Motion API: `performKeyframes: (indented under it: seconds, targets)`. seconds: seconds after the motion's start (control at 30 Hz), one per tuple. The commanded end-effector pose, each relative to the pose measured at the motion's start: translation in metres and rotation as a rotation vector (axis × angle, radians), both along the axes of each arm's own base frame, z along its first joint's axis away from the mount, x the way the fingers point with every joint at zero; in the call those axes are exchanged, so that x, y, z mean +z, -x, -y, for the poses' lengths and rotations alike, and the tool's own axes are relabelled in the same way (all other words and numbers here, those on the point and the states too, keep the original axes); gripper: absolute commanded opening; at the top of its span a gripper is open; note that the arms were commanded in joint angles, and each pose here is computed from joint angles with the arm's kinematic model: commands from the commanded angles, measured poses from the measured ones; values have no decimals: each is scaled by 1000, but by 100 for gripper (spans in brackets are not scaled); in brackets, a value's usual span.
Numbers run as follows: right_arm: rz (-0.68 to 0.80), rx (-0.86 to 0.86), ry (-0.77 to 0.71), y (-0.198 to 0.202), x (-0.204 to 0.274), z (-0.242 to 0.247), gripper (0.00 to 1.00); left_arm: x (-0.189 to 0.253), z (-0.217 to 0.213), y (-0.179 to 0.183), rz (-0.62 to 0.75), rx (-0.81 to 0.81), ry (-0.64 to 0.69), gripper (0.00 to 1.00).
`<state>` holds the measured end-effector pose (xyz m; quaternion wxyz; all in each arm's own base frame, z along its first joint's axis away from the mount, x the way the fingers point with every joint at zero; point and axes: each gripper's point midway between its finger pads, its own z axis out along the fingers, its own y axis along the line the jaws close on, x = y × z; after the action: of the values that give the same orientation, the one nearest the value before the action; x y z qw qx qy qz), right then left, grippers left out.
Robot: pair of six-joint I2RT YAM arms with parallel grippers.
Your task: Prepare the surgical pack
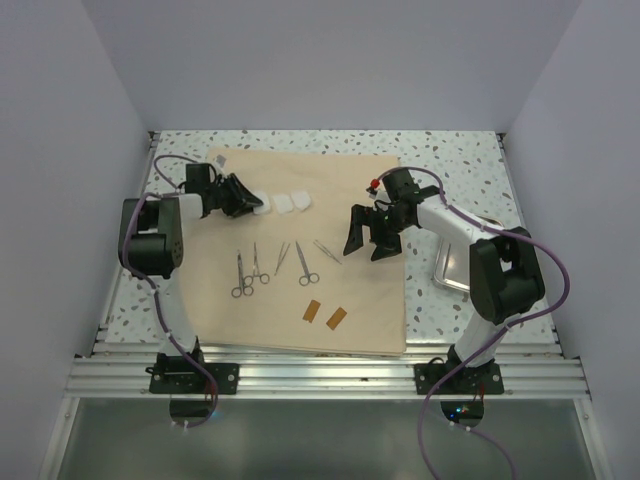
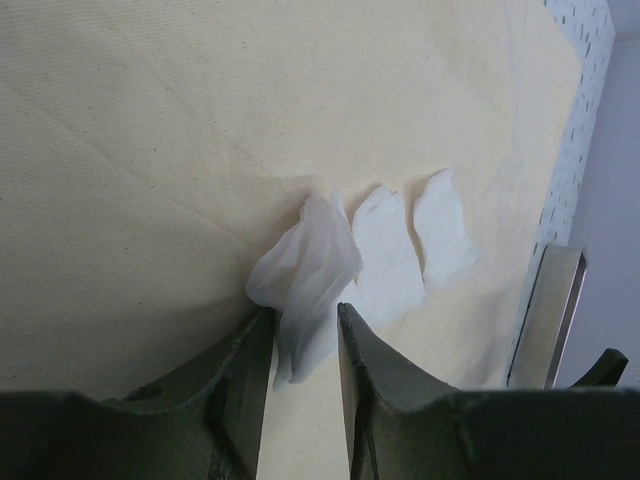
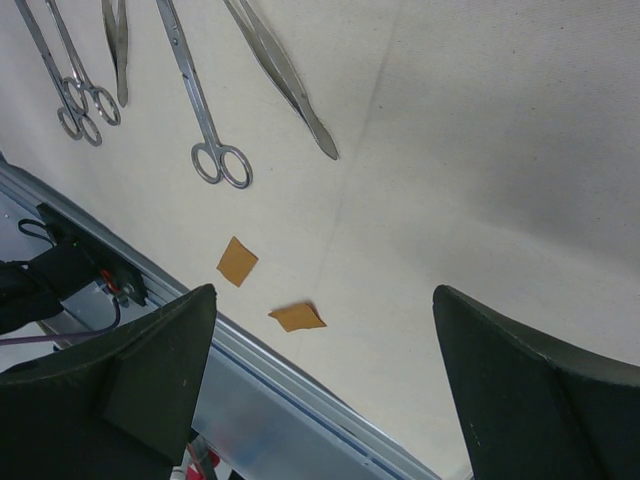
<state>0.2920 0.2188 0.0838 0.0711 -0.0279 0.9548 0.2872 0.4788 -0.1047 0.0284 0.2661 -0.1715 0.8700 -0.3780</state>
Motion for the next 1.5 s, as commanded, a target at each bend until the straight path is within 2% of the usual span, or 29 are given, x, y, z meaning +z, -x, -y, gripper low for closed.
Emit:
performKeyframes:
  seconds: [0.0,0.1,0.2,0.3,0.57,0.73,0.83,0.87,0.9,0.93,0.97,1.0,1.13,1.27,1.4,1.47]
  targets:
    - [26,3,-9,-9,6,-2,93,-24,1,3,-62,5,-27,36]
    - [30,4,-8,-9,7,-2,93,-26,1,3,-68,4,-31,27]
    - [32,3,-6,-10,8,-2,93,-25,-1,2,-69,-1,-48,11]
    - [34,6,-8,-11,9,-3,93,-19,-2,3,-77,-2,-55,0]
    - [75,18,-19,-26,21,-8,93,39,-1,4,12,-29,-64,0]
    - [78,33,-102,-31,36,-23,93,71,2,17,61,-52,-58,0]
    - [114,47,-206,-41,55,-40,94,93,9,32,97,-71,-22,0]
    - [81,53,-293,-37,66,-52,94,91,14,42,94,-82,-9,0]
    - [126,61,-372,-48,77,-64,96,97,20,49,105,-98,3,0]
    - [128,58,-427,-50,84,-72,96,117,25,58,153,-120,28,0]
    - [77,33,-493,-48,91,-81,97,115,39,71,162,-158,42,0]
    - [145,54,-553,-57,102,-95,99,121,52,83,175,-203,60,0]
    - [139,70,-616,-59,109,-118,99,153,82,119,272,-284,106,0]
    - [141,95,-655,-53,114,-128,99,155,99,153,271,-328,145,0]
    - [129,114,-695,-40,114,-130,96,164,100,168,291,-325,184,0]
    - [126,126,-728,-33,116,-132,92,164,102,173,283,-331,199,0]
